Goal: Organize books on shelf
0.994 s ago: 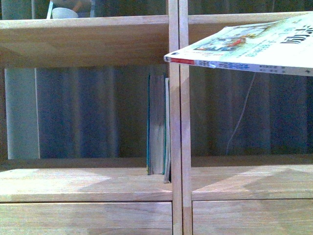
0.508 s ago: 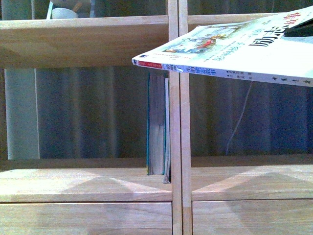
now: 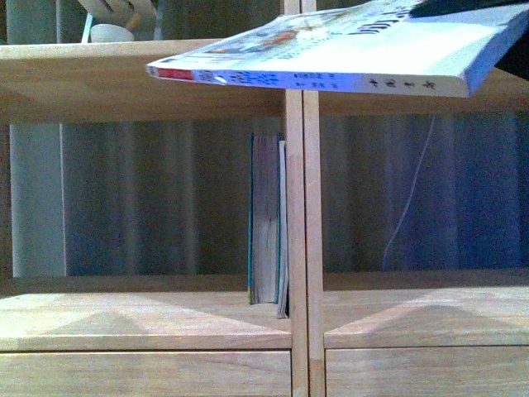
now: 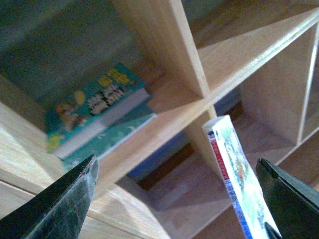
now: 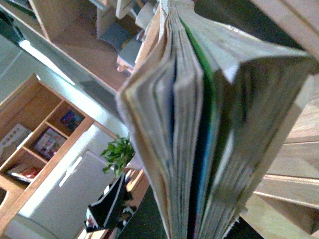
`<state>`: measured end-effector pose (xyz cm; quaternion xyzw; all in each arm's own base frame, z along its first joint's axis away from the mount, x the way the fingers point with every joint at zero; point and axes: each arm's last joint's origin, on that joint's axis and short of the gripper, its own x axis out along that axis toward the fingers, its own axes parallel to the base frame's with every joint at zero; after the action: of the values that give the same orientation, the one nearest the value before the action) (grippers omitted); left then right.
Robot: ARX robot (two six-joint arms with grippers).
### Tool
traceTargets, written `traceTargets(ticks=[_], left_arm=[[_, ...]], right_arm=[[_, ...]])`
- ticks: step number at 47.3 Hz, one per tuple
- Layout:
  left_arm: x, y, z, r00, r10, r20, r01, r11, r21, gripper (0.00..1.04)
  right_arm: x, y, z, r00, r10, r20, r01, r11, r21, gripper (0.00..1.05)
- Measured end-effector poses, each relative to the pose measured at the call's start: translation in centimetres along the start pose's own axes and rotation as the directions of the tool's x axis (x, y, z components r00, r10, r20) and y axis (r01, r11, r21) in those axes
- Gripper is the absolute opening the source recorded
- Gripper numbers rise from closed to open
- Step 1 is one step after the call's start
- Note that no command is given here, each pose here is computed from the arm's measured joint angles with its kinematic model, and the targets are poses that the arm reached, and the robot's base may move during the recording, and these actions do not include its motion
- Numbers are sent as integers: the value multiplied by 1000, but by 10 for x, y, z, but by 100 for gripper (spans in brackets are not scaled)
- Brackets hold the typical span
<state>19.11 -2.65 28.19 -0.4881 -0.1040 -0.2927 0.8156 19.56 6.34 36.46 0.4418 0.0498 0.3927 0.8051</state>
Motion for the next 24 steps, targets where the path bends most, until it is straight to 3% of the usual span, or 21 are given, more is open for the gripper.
traceTargets(ticks=[14,24], left_arm=[[49,-19,-43,992,-112,-64,100,981,-165,97],[69,-30,-59,985,-145,-98,124,974,-187,97]], right_arm=[[-1,12,-11,999,19,-50,-20,1000,-8,7],[-2,17,-15,997,32,-69,-33,999,-27,7]])
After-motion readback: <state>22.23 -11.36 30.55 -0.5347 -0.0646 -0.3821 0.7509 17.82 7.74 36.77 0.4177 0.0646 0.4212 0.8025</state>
